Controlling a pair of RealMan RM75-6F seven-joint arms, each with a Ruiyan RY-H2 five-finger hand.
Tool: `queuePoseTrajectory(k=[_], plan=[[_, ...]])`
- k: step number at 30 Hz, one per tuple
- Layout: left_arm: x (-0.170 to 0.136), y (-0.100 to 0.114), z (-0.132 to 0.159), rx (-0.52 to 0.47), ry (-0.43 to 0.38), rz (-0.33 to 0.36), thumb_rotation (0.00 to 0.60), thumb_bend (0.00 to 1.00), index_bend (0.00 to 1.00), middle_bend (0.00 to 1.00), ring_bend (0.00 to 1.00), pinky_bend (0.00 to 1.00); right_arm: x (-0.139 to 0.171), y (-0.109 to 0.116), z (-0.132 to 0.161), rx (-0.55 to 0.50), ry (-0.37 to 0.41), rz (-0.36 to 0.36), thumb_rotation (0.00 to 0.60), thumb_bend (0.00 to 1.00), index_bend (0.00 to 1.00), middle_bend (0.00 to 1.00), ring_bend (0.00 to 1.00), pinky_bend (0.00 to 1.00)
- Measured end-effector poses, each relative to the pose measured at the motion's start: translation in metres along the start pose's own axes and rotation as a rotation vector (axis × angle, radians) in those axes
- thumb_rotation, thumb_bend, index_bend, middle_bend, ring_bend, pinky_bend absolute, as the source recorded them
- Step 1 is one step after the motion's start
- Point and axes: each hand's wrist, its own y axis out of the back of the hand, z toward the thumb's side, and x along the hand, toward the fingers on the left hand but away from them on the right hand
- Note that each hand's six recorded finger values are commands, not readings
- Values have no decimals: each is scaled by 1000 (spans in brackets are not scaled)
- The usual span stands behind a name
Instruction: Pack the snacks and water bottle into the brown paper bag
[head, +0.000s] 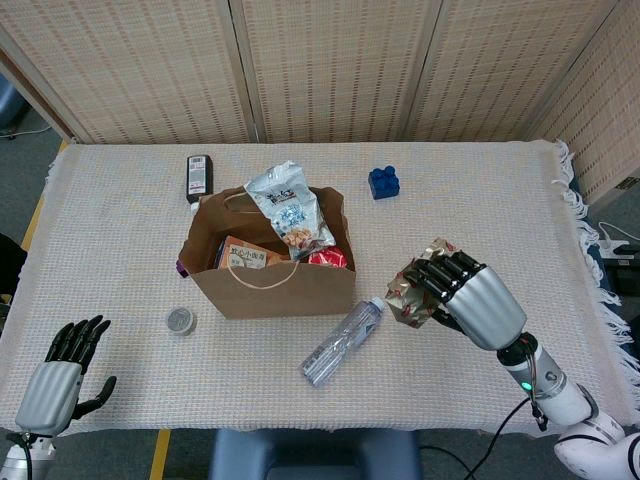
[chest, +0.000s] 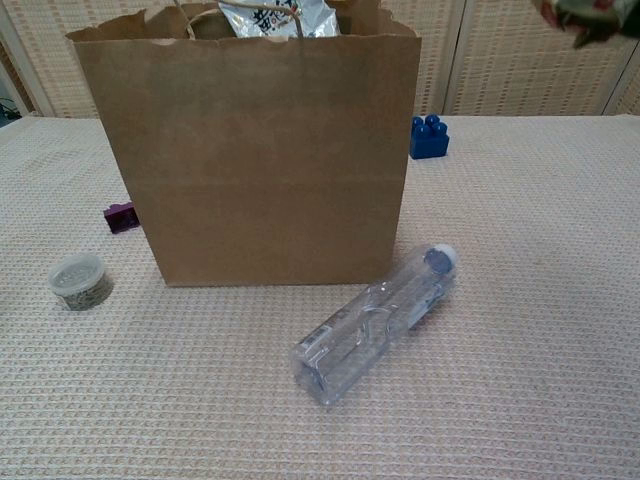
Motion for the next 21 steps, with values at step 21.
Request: queuePoseTrajectory(k=[21], plan=[[0, 10, -8, -43, 16, 17, 600, 364, 0, 0, 0, 28, -146, -49, 86, -178, -306, -82, 600, 457, 604, 511, 541, 617]])
